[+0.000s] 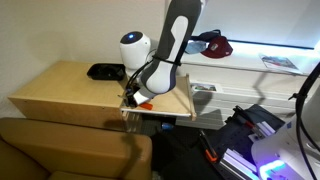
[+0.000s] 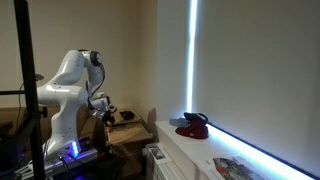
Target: Put the screwdriver in the drawer
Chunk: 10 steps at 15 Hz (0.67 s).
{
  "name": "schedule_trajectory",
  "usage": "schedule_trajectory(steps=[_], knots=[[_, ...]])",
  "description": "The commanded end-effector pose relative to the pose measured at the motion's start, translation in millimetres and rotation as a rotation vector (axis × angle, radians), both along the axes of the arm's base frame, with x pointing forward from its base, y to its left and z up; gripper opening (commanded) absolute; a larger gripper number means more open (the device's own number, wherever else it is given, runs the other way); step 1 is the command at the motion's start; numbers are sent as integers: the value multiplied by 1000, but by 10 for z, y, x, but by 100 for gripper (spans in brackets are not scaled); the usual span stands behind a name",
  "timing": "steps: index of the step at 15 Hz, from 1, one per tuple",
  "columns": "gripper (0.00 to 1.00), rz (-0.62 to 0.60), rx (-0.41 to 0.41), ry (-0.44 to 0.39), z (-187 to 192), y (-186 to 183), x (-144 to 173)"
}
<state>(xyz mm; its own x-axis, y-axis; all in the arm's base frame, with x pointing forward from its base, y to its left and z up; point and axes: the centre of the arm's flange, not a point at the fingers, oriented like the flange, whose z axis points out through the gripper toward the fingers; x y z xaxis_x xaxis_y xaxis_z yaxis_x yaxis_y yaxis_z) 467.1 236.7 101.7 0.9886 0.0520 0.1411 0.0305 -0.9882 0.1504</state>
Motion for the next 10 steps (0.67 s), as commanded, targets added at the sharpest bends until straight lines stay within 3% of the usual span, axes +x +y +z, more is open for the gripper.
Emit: schedule_trajectory(steps=[1,6,7,8,10], knots=[[100,63,6,-1,-255,90,29],[100,52,-11,7,-284,95,-33],[75,45,-12,7,-302,75,-31],[74,39,-8,9,-316,75,-33],[60,22,-11,10,-331,43,-34]])
